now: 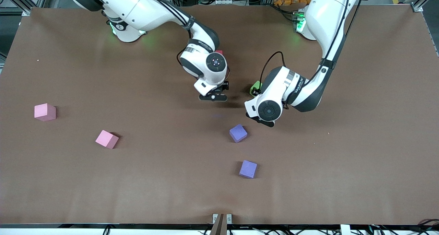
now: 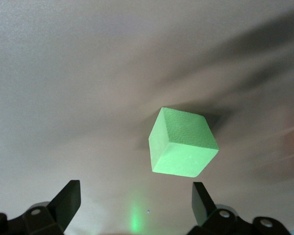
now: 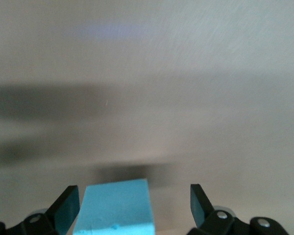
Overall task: Arrange blocks into number 1
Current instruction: 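Place the cyan cube below the orange cube while the left gripper reaches green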
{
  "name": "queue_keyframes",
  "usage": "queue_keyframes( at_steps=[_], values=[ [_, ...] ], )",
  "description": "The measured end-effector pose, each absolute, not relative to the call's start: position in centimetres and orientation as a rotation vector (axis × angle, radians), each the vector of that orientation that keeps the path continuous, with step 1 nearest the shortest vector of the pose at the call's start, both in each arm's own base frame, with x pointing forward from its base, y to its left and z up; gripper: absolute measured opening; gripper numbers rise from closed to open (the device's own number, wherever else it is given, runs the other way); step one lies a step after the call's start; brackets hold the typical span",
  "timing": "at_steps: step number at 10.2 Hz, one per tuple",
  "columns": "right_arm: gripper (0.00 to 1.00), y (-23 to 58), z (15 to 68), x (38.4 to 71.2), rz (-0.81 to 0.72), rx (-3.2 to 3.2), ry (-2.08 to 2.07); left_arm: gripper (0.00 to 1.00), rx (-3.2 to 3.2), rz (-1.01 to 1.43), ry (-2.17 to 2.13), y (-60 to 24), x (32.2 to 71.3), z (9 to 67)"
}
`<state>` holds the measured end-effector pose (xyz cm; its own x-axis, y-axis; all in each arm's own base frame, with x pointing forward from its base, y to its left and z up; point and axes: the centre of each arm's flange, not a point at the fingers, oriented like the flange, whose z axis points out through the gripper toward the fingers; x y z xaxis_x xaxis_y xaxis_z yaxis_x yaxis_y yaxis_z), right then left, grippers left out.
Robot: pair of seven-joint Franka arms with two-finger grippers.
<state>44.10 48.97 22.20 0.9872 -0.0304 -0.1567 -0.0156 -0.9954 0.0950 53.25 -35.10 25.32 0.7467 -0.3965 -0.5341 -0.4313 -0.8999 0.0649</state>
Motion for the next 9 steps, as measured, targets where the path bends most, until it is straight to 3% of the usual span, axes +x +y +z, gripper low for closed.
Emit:
queue_keyframes(
  at_steps=[4, 7, 9],
  values=[
    [1.00, 39.3, 31.1, 53.3, -0.300, 3.001, 0.083, 1.00, -2.826, 0.890, 0.755, -37.9, 50.7, 23.8],
    [1.00, 24.8, 31.5, 60.4, -0.397, 2.995, 0.000, 1.00, -2.792, 0.906, 0.790, -39.2, 48.6, 22.2],
    [1.00, 16.1, 30.6, 63.4, -0.414, 3.018, 0.160, 1.00, -2.785, 0.889, 0.814, -39.4, 47.9, 21.1]
  ],
)
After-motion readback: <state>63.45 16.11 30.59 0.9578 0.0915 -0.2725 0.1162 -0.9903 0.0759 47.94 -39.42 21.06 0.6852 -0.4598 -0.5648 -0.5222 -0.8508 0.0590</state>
